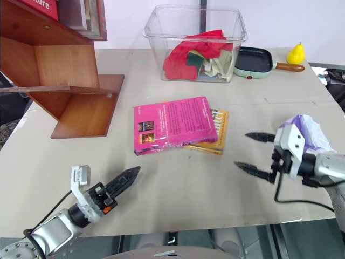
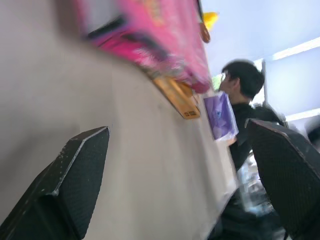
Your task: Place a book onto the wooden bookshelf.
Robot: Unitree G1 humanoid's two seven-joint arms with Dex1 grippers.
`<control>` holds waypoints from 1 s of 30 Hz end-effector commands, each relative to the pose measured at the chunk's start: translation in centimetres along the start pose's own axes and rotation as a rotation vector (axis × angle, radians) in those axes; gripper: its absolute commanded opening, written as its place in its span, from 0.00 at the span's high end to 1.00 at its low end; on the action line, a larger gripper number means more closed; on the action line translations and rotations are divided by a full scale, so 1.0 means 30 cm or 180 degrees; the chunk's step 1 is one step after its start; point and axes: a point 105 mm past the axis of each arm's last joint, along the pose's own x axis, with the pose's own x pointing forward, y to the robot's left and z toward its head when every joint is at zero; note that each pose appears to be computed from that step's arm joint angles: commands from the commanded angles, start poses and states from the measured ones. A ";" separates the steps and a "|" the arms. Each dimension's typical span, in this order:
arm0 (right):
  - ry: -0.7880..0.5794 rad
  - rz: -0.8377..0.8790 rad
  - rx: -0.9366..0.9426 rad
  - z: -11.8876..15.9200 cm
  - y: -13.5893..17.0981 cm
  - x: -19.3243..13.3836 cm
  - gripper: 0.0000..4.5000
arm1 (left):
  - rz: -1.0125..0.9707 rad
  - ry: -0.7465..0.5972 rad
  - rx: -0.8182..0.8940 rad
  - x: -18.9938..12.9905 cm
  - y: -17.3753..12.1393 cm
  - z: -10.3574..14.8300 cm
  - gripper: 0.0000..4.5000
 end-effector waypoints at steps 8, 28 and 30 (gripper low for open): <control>0.0009 -0.0071 -0.0271 0.050 0.053 0.013 0.01 | -0.0182 -0.0044 -0.0932 0.192 -0.006 -0.080 0.00; 0.0188 -0.0135 -0.0232 0.011 0.067 0.012 0.01 | 0.0137 -0.0733 -0.1256 0.363 0.055 0.035 0.00; 0.0208 -0.0133 -0.0232 0.008 0.070 0.014 0.01 | 0.0164 -0.0819 -0.1283 0.372 0.061 0.045 0.00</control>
